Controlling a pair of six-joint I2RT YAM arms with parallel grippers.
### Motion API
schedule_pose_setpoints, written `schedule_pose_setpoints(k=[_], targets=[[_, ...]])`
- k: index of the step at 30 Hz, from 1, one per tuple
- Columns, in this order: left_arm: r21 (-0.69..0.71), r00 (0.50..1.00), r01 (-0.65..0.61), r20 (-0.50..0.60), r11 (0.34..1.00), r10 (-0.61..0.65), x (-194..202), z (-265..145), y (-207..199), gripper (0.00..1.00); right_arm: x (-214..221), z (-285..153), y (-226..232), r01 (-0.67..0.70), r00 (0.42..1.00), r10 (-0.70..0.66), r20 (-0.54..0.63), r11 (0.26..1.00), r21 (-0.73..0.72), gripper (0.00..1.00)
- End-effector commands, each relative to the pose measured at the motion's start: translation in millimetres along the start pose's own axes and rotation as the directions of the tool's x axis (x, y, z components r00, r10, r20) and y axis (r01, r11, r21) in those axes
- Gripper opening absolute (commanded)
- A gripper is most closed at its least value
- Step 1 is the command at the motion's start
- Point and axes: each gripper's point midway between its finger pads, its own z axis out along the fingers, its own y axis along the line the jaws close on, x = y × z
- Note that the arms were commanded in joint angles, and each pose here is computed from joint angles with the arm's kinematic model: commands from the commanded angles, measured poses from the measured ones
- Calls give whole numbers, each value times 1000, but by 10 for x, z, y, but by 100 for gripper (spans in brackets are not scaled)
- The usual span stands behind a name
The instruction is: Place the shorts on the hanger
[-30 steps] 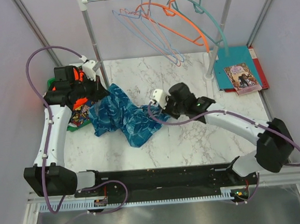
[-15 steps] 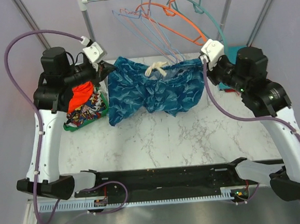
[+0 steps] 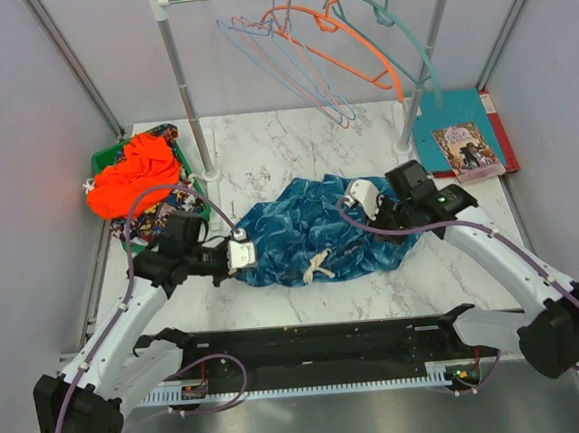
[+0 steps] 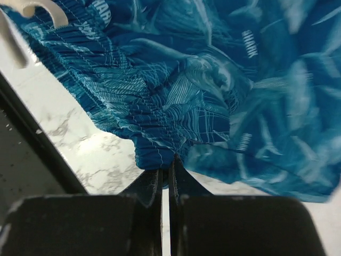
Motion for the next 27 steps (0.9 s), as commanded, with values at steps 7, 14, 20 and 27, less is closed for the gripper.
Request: schedule_pose_setpoints(k=[7, 14, 20, 27], targets=[[78, 979, -115, 175, 990, 100, -872, -201, -205, 2, -1162, -429, -366, -81, 958, 44, 283, 990, 119, 0], [-17, 843, -292, 467, 956, 265, -2762, -1103, -51, 2, -2566, -1607, -479, -72, 803, -4, 596, 992, 104, 0], [12, 744, -346, 613, 938, 266, -3737, -1398, -22, 2, -3307, -2115, -157, 54, 656, -73, 751, 997, 49, 0], [69, 791, -366, 548, 928, 272, -3873, -579, -167, 2, -3642, -1784, 71, 121, 596, -64, 800, 993, -11, 0]])
